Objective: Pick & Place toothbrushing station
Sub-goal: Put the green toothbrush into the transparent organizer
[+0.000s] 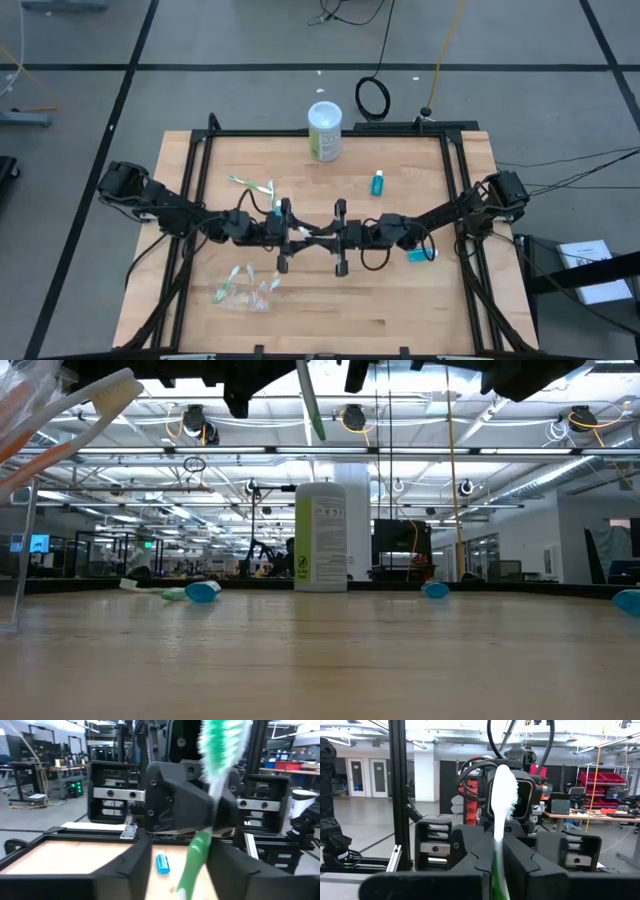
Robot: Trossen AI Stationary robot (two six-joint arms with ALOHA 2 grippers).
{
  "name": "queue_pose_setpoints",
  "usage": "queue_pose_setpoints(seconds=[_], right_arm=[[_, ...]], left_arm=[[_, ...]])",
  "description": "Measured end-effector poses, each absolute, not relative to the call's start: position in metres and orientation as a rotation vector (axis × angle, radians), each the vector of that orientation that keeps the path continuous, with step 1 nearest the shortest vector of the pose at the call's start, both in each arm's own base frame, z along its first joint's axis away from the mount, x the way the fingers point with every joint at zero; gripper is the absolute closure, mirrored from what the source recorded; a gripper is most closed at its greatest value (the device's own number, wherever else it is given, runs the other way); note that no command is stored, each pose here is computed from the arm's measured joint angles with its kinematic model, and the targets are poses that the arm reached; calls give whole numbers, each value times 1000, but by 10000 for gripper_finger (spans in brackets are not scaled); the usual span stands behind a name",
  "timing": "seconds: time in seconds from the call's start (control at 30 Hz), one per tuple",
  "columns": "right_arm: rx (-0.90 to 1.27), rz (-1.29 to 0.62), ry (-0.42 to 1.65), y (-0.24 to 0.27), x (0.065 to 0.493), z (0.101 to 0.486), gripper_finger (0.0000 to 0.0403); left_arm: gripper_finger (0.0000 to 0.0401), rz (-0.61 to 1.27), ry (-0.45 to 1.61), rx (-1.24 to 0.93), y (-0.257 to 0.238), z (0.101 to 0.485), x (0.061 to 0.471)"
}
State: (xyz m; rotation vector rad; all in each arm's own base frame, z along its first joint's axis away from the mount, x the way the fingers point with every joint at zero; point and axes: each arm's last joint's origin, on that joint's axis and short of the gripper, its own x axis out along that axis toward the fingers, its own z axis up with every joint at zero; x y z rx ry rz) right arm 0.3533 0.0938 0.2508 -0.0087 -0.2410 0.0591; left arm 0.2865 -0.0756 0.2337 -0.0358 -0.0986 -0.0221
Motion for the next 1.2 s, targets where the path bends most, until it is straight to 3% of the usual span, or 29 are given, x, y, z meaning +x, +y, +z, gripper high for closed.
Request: queue_pose_setpoints(seconds=[0.23,0.43,0.63,0.8,1.2], right_arm=[[-4,47,-213,93,354,248,380],[7,64,-190,94,354,247,347],[2,84,-172,92,341,251,327],[14,87,-208,89,318,262,325],[63,91,-206,86,271,237,329]], left_arm=[[374,-34,-95,-40,-76,234,286],[362,-46,-90,-90,-80,246,275],[381,-12,-64,-83,-89,271,246],[380,12,-8,-38,-108,280,216],[381,75,21,-101,-176,283,127]])
